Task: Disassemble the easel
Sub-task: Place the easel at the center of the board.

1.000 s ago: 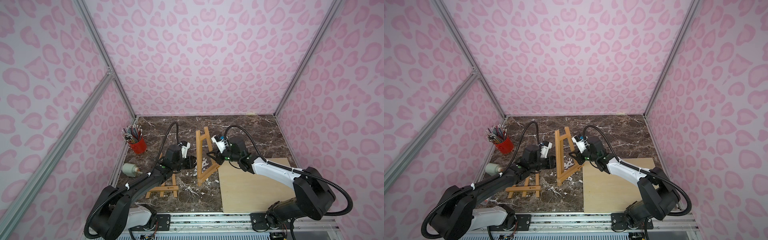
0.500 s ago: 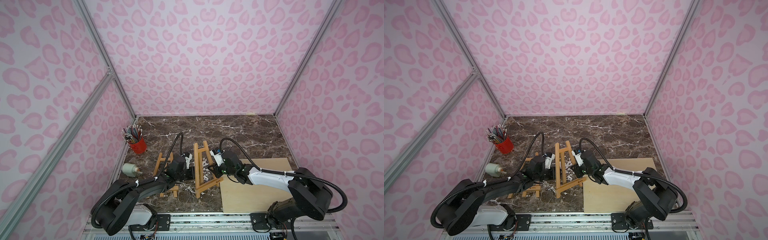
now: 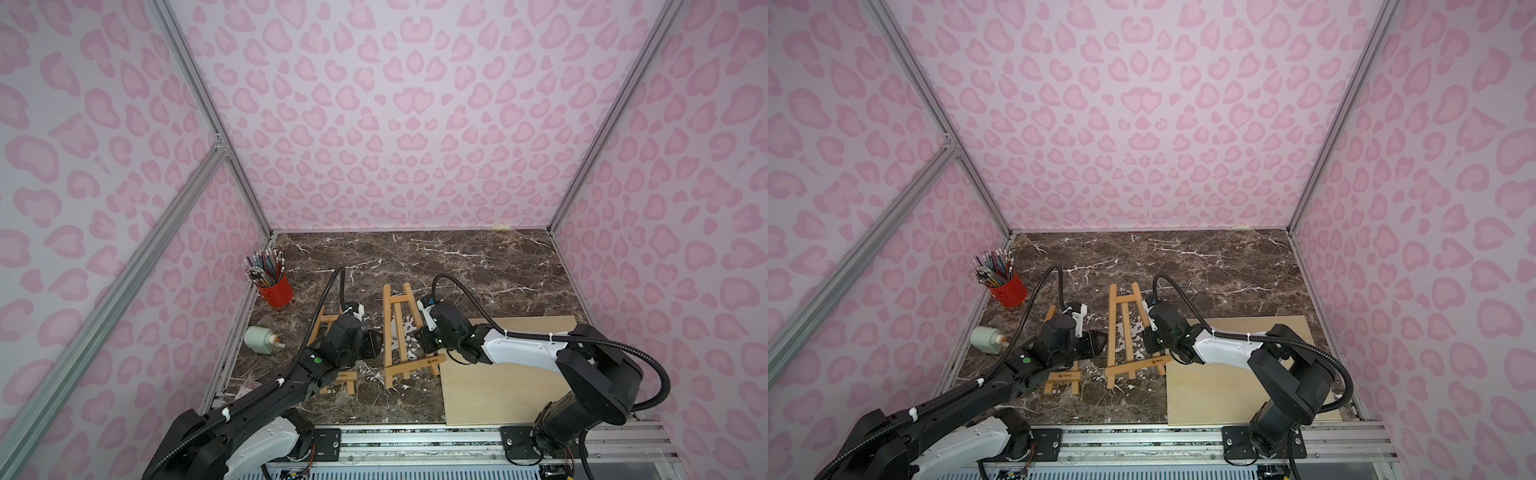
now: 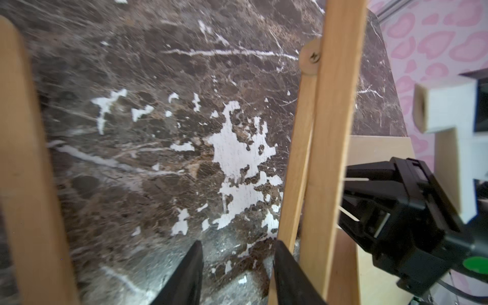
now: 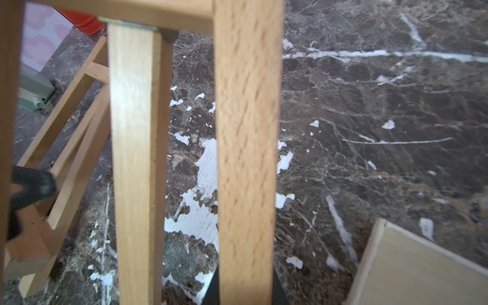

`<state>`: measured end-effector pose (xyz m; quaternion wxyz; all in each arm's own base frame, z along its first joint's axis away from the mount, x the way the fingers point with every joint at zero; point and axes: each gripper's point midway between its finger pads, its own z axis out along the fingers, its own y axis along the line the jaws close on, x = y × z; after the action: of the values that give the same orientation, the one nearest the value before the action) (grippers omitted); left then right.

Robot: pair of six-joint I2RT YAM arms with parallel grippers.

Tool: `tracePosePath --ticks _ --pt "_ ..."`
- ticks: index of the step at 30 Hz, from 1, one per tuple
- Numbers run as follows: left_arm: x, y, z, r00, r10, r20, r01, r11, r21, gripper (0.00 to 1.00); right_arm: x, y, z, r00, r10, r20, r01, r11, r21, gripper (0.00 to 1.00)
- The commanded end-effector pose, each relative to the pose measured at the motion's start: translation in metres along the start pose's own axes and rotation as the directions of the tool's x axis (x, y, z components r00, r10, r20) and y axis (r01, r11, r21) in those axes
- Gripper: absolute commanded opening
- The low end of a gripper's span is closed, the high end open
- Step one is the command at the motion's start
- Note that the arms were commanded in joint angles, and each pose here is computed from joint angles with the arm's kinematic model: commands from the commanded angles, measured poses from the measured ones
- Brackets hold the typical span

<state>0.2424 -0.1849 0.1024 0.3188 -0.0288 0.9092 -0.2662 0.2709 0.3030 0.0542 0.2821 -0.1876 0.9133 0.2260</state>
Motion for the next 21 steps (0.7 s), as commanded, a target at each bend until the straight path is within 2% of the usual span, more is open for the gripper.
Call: tracePosePath --ticks 1,8,13,21 --pt "-0.006 0.024 -0.015 0.999 0.028 0.026 -0.024 0.99 -0.138 0.51 0.005 -0.005 0.005 0.999 0.042 -0.018 -0.04 0.996 0.076 0.0" --pt "-0.016 0.03 -0.03 0.997 0.063 0.04 -0.055 0.981 -0.186 0.64 0.032 0.013 0.024 0.992 0.066 -0.109 -0.051 0.99 0.132 0.0" --pt "-0.018 0.033 -0.034 0.996 0.069 0.048 -0.058 0.978 -0.198 0.68 0.039 0.019 0.029 0.99 0.059 -0.13 -0.038 0.986 0.159 0.01" --pt "-0.018 0.035 -0.036 0.996 0.073 0.048 -0.062 0.977 -0.204 0.71 0.041 0.01 0.033 0.989 0.042 -0.143 -0.009 0.974 0.225 0.16"
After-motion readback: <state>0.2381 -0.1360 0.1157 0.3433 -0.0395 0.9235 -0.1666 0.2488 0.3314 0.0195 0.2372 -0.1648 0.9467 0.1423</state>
